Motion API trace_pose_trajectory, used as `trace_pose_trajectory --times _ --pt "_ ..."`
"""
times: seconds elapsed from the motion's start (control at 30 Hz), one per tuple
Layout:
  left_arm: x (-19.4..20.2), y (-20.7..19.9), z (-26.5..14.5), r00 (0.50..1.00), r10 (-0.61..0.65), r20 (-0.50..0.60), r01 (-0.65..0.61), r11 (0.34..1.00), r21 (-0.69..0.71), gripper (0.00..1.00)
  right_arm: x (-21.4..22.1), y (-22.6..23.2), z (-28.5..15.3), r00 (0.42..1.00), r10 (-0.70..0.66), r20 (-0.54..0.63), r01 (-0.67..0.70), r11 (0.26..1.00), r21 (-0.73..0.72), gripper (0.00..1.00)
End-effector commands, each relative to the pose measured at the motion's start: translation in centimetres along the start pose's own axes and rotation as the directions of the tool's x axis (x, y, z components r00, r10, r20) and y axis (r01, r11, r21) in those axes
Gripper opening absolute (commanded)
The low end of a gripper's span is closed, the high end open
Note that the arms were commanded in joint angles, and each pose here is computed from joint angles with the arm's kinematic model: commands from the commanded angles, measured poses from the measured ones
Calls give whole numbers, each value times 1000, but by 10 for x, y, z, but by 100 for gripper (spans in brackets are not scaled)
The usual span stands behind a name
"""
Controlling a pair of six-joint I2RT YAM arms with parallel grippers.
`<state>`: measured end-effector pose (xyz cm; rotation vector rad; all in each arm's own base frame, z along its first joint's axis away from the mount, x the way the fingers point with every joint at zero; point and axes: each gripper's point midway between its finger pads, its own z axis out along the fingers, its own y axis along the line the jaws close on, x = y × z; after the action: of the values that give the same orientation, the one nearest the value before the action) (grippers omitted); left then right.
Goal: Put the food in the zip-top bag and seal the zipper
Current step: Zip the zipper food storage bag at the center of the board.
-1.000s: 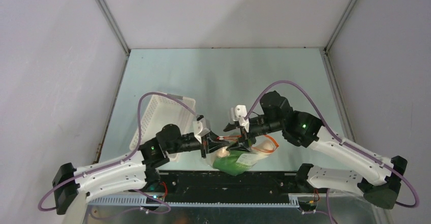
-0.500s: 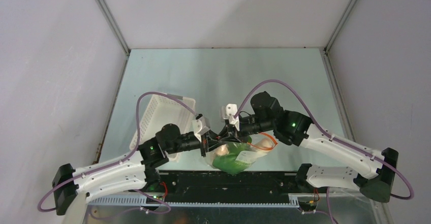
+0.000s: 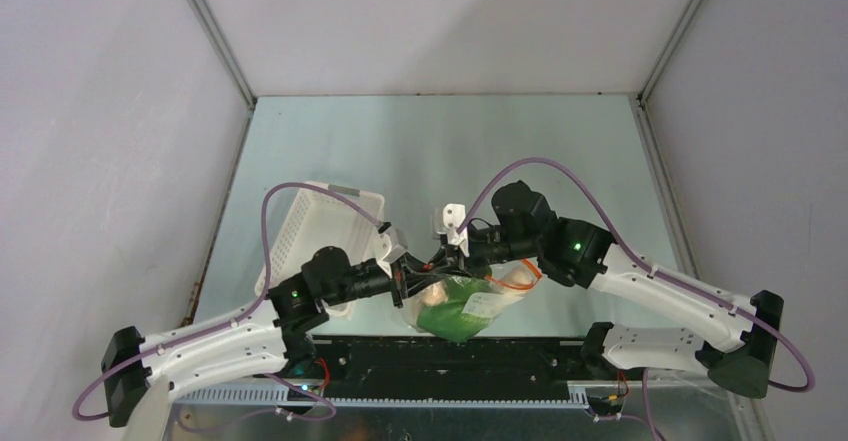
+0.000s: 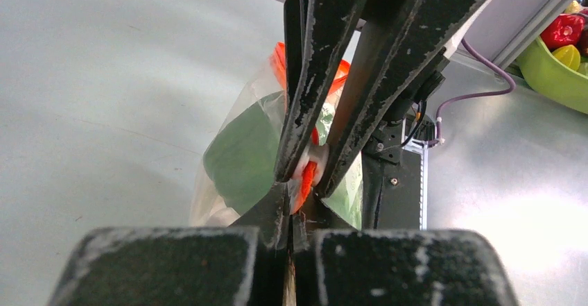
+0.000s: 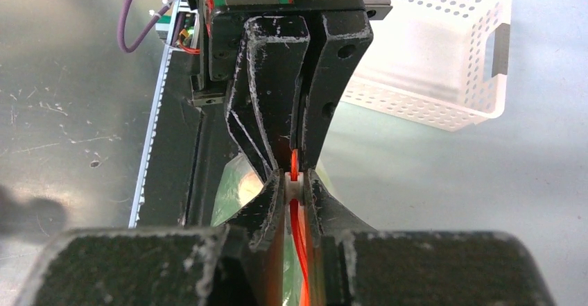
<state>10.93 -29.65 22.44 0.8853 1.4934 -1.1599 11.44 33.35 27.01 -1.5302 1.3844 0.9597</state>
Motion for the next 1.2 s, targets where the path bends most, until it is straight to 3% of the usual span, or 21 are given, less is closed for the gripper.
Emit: trace_pose_trajectory --times 0.0,0.13,0.33,0.53,0.7,0.97,1.0,1.17 --pt "-35 -17 0 992 18 128 -29 996 79 0 10 -13 -5 998 10 -56 -8 999 46 13" --pt "-40 -17 -4 986 36 161 -48 996 74 0 18 -10 -11 996 38 -83 -36 999 36 8" --pt "-44 -12 -12 979 33 199 -42 998 36 0 38 -14 -25 981 112 -156 -100 992 82 8" --pt "-39 1 -17 978 22 205 -15 999 -37 0 37 3 -34 978 145 -151 -144 989 22 8" --pt "-38 8 -19 977 21 210 -5 997 -76 0 41 3 -42 970 173 -170 -165 984 60 4" --pt "-36 5 -19 978 24 208 -12 998 -60 0 55 9 -51 949 217 -228 -204 976 80 4" --pt "-35 4 -19 979 27 203 -17 999 -52 0 54 8 -51 950 218 -222 -204 975 84 0" --pt "-33 -9 -14 985 37 167 -42 999 25 0 23 4 -44 971 214 -103 -209 976 66 0"
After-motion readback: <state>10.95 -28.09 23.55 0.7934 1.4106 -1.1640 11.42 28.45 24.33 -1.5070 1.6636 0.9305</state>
